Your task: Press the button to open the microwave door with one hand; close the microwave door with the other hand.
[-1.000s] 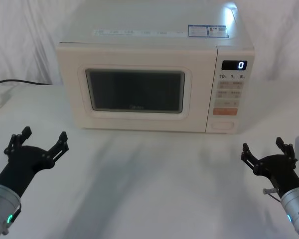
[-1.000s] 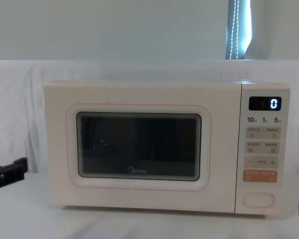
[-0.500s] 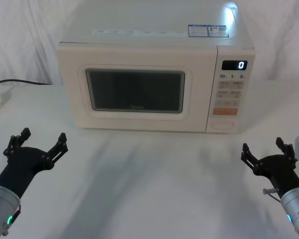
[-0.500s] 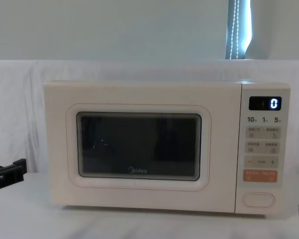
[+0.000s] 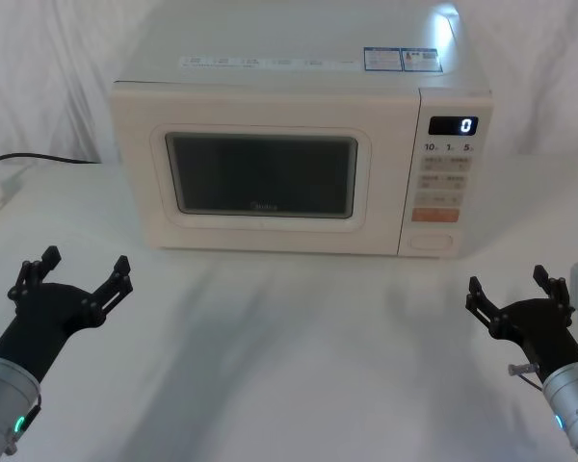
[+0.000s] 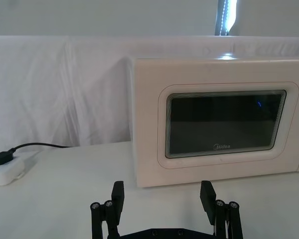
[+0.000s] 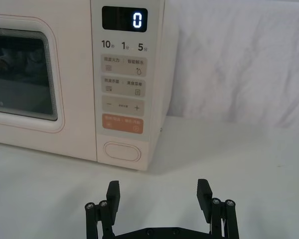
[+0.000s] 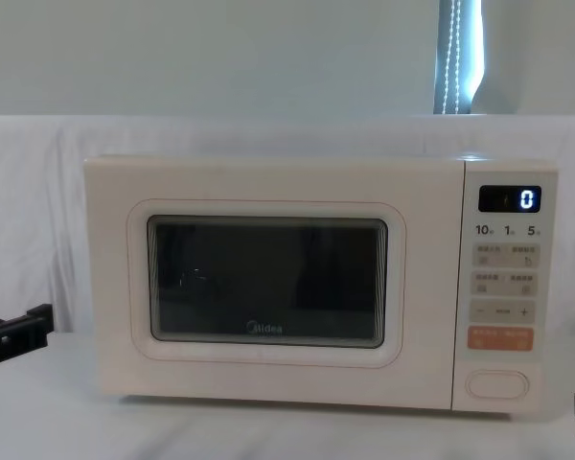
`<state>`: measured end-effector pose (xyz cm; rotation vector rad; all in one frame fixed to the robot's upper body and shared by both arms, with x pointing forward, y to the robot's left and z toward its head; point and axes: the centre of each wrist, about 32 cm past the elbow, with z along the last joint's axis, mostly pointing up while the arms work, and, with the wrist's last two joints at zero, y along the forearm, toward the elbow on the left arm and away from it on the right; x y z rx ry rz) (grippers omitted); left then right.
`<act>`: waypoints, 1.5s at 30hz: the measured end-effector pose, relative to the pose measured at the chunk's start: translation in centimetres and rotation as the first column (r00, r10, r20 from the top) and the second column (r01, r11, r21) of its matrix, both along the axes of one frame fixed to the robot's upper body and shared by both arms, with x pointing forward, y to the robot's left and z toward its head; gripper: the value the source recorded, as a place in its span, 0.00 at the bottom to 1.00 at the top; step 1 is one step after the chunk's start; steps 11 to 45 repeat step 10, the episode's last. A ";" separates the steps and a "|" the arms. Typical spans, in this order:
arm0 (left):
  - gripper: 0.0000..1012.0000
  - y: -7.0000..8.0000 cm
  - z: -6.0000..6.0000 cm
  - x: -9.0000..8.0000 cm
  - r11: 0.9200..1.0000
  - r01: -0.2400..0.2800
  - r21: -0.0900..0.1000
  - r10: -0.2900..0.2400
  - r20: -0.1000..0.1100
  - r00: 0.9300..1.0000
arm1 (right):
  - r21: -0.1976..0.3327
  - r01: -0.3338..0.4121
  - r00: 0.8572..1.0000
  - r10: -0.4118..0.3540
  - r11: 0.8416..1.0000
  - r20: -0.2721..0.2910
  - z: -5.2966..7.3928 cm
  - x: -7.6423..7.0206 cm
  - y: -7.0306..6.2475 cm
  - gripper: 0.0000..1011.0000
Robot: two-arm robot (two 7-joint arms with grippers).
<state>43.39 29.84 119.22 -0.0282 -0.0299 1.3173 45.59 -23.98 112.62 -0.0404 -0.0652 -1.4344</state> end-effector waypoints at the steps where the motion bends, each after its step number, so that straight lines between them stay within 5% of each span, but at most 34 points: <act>1: 0.99 0.0 0.0 0.0 1.000 0.000 0.000 0.000 0.000 1.000 | 0.000 0.000 1.000 0.000 1.000 0.000 0.0 0.0 0.0 0.99; 45: 0.99 0.0 0.0 0.0 1.000 0.001 -0.001 -0.001 -0.001 1.000 | 0.000 0.000 1.000 0.000 1.000 0.000 0.0 0.0 0.0 0.99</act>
